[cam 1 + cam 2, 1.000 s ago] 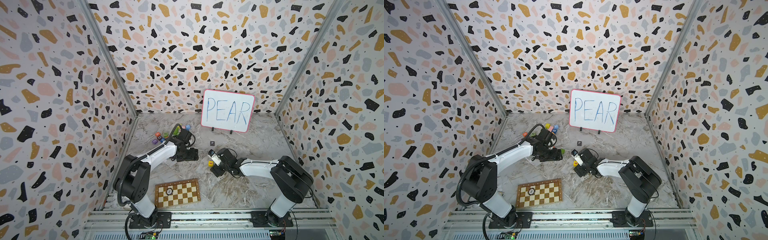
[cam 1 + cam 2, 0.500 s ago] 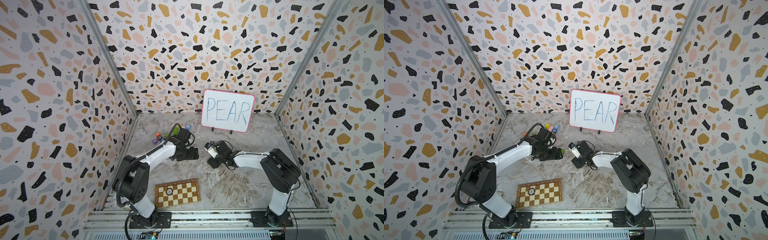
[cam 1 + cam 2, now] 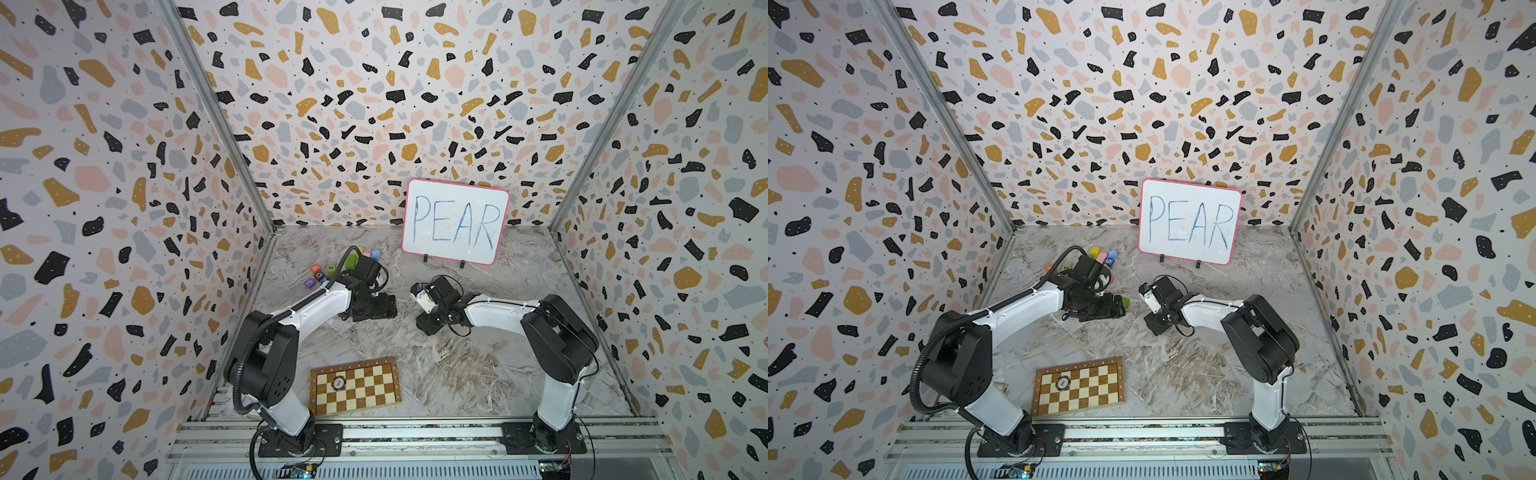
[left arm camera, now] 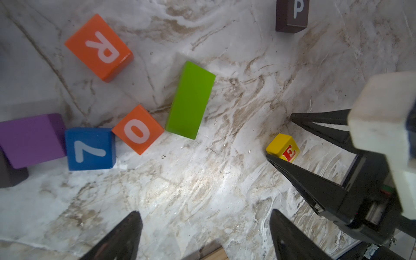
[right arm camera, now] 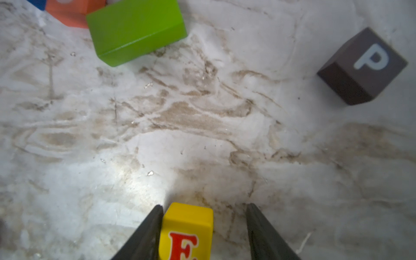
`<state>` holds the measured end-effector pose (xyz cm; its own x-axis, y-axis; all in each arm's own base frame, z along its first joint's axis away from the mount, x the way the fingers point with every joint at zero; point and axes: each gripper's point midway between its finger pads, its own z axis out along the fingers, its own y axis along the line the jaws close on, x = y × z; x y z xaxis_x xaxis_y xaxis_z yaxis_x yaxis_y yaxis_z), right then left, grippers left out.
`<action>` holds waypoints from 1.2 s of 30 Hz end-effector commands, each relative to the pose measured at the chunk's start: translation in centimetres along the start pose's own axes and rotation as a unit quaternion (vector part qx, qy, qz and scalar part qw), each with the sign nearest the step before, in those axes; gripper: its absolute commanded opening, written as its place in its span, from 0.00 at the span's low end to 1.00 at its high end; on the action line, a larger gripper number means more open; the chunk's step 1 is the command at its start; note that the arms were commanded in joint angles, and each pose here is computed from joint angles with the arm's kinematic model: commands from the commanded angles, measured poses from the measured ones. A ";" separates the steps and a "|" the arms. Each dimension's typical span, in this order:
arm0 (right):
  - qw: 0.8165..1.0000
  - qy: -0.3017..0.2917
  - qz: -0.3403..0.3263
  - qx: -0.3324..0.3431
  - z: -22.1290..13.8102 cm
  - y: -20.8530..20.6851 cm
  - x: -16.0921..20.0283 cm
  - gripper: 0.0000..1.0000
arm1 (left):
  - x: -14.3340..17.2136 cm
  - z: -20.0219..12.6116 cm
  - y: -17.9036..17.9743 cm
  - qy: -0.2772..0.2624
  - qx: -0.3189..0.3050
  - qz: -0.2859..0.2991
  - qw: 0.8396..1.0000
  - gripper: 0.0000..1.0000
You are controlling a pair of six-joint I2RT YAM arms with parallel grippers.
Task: Spell the uppercase word “pear” with letter blocks
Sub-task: Pick up the letter block from the center of the board.
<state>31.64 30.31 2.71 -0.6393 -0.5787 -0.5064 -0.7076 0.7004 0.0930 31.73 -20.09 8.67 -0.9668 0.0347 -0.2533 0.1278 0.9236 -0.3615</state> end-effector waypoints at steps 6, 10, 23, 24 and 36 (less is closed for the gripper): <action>0.999 0.026 0.029 -0.013 -0.1 0.9 0.5 0.46 | -0.7 -1.1 0.3 -0.021 -0.003 -0.001 1.000 0.92; 0.999 0.023 0.036 -0.014 -0.5 1.1 0.3 0.41 | -0.8 -1.3 0.5 -0.023 -0.006 -0.001 1.000 0.94; 0.990 -0.041 0.130 0.047 -4.3 -3.7 -2.7 0.34 | -2.8 -3.1 0.2 -0.048 -0.023 0.005 0.999 0.99; 0.986 -0.054 0.149 0.053 -4.8 -4.7 -3.2 0.34 | -3.3 -3.3 -0.1 -0.052 -0.019 0.004 0.998 0.99; 0.947 -0.096 0.283 0.119 -3.6 -12.3 -5.7 0.22 | -6.0 -3.2 -1.7 -0.060 -0.001 0.015 0.998 0.99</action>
<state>41.21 23.28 6.77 -0.8242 -0.0809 -0.5605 -0.2292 0.9527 0.1997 36.30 -20.59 13.56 -0.9274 0.0074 -0.3741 0.1486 0.9249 -0.3501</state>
